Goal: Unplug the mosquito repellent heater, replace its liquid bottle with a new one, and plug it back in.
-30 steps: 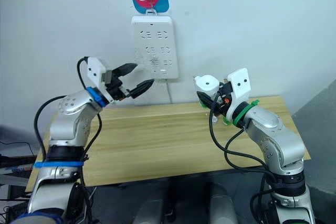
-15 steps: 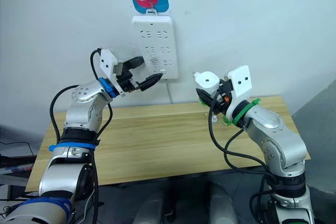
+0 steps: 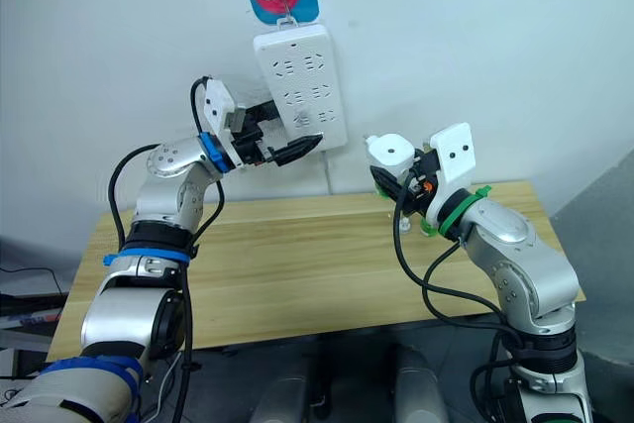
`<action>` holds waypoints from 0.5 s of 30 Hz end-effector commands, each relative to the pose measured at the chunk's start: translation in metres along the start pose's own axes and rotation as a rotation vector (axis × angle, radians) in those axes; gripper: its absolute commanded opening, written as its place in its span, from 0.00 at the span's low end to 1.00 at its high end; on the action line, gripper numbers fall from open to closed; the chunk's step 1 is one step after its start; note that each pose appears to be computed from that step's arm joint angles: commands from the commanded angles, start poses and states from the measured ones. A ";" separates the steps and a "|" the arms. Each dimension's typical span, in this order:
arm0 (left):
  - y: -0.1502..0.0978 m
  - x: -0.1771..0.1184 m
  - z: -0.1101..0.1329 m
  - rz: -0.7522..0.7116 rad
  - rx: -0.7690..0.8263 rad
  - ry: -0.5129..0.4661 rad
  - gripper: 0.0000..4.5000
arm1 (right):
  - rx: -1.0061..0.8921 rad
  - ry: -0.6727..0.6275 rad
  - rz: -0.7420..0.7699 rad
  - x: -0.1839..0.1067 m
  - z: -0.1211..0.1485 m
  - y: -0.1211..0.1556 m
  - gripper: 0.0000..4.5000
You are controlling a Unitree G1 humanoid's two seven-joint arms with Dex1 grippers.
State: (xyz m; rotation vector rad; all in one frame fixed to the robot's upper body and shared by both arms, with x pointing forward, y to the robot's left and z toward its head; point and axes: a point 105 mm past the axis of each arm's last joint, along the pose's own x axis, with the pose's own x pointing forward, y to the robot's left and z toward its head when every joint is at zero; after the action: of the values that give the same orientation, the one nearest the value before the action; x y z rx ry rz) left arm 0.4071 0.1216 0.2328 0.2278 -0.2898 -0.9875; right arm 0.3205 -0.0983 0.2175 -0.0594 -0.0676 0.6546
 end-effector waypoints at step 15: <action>-0.012 -0.003 0.019 -0.108 -0.185 -0.043 0.29 | -0.025 -0.116 0.117 0.023 0.033 0.033 0.65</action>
State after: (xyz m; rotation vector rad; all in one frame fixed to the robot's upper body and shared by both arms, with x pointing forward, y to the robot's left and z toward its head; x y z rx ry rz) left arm 0.3978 0.1237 0.2373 0.0309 -0.1857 -1.0658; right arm 0.3203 -0.0628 0.2357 -0.0468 -0.1250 0.7551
